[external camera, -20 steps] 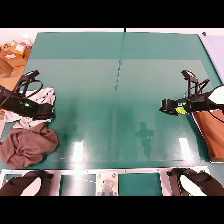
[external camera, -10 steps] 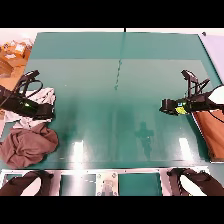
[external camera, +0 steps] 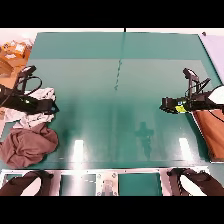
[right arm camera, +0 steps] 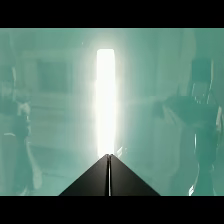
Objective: Fold the shirts.
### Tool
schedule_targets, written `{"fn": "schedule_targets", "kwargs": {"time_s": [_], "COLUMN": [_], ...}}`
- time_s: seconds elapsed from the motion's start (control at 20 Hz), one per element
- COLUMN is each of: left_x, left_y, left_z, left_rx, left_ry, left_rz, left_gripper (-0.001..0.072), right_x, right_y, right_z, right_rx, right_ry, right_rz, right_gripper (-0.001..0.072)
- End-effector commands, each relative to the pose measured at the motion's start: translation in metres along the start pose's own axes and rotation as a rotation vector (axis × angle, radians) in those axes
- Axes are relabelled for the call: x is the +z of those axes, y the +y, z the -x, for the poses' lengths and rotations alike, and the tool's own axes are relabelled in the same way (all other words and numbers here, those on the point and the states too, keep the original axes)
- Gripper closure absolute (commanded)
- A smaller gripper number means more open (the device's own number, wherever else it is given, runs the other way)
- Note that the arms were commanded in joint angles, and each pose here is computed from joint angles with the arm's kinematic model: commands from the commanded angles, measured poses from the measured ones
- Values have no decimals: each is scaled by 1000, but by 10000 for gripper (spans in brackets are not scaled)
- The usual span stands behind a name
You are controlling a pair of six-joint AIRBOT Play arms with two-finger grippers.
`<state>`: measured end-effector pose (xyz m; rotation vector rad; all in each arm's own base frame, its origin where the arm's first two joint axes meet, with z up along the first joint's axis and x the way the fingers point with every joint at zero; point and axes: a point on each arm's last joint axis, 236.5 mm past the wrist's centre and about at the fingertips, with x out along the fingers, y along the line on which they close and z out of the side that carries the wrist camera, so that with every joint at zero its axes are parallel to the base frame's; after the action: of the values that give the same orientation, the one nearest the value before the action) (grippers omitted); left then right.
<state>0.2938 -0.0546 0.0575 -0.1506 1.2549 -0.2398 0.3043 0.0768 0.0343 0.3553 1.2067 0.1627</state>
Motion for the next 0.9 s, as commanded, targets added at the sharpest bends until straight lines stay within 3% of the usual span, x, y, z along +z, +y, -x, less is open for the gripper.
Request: {"fn": "schedule_targets", "kwargs": {"time_s": [0.0, 0.15, 0.55, 0.6, 0.65, 0.7, 0.85], "left_x": [48, 72, 29, 28, 30, 34, 72], "left_y": [75, 116, 152, 152, 152, 151, 131], "left_z": [14, -1, -135, -136, -134, -127, -87], "left_rx": [314, 371, 310, 310, 310, 309, 287], "left_ry": [-198, -249, 91, 93, 92, 99, 56], "left_rz": [-16, 35, 69, 78, 76, 69, 70], "left_gripper": [-13, -13, -13, 193, 582, 687, 689], "right_x": [9, 25, 34, 34, 34, 34, 35], "right_y": [1, 2, 3, 3, 3, 3, 3], "right_z": [0, 1, 2, 2, 2, 2, 3], "right_rx": [4, 10, 13, 12, 12, 13, 13], "right_ry": [-39, -105, -145, -145, -145, -146, -147], "right_rz": [-1, -2, -2, -2, -2, -2, -2], "right_gripper": [703, 702, 701, 702, 702, 701, 701]}}
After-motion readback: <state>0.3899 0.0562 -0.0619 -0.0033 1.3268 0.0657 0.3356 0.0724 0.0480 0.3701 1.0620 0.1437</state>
